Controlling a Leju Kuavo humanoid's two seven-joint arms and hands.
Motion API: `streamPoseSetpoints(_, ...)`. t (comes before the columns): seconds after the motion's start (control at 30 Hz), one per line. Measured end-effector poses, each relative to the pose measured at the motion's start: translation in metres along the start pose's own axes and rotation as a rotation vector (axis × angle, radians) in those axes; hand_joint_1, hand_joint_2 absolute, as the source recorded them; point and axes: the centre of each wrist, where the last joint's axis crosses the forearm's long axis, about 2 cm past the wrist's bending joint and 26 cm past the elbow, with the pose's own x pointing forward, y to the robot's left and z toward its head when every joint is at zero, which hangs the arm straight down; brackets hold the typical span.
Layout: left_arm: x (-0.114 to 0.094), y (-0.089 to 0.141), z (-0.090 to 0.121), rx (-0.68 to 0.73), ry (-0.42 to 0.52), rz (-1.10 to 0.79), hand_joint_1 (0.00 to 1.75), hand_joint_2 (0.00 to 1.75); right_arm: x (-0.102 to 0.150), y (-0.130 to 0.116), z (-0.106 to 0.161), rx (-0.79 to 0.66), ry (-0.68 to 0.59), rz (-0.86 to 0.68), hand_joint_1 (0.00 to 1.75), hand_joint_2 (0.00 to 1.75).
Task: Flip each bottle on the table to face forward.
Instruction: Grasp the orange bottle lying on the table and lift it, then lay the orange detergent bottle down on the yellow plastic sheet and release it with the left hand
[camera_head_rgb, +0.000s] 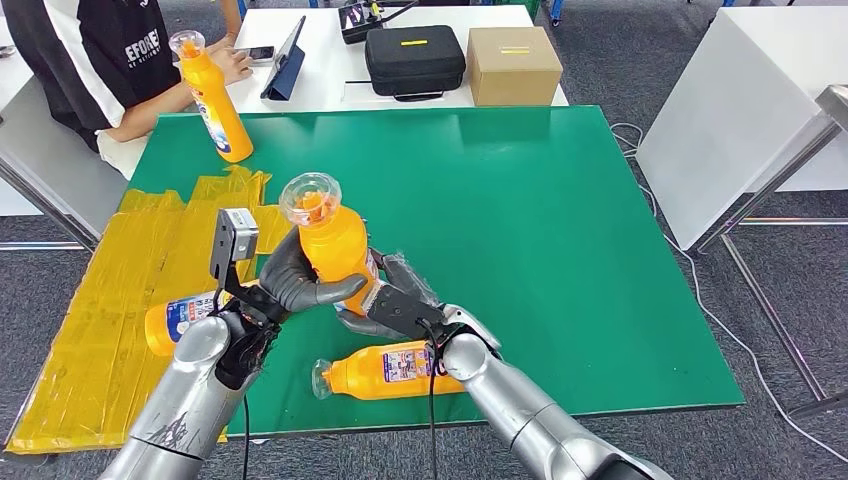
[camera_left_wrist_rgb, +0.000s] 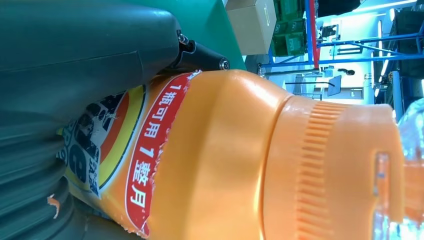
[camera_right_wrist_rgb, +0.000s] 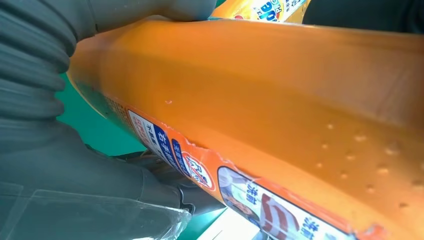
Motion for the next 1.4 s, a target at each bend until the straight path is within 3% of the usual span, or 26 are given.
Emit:
streamPoseSetpoints(0.9,-0.001,0.001,0.0,0.014,0.002,0.006,1.75,1.75,0.0,0.0,0.0,-0.011,-0.001,0.001,1.75,1.75)
streamPoseSetpoints(1.03,0.0,0.003,0.0,0.043,-0.017,0.007,1.75,1.75,0.002,-0.002,-0.001,-0.034,-0.012,-0.001,0.0,1.75)
streamPoseSetpoints(1.2,0.012,0.034,0.028,0.254,-0.133,-0.071,1.75,1.75,0.011,-0.024,0.019,-0.152,-0.086,0.003,0.0,1.75)
streamPoseSetpoints(1.3,0.022,0.06,0.051,0.341,-0.161,-0.121,1.75,1.75,0.015,-0.043,0.034,-0.19,-0.103,0.028,0.0,1.75)
streamPoseSetpoints(1.4,0.029,0.07,0.066,0.397,-0.184,-0.151,1.75,1.75,0.022,-0.054,0.043,-0.221,-0.136,0.05,0.0,1.75)
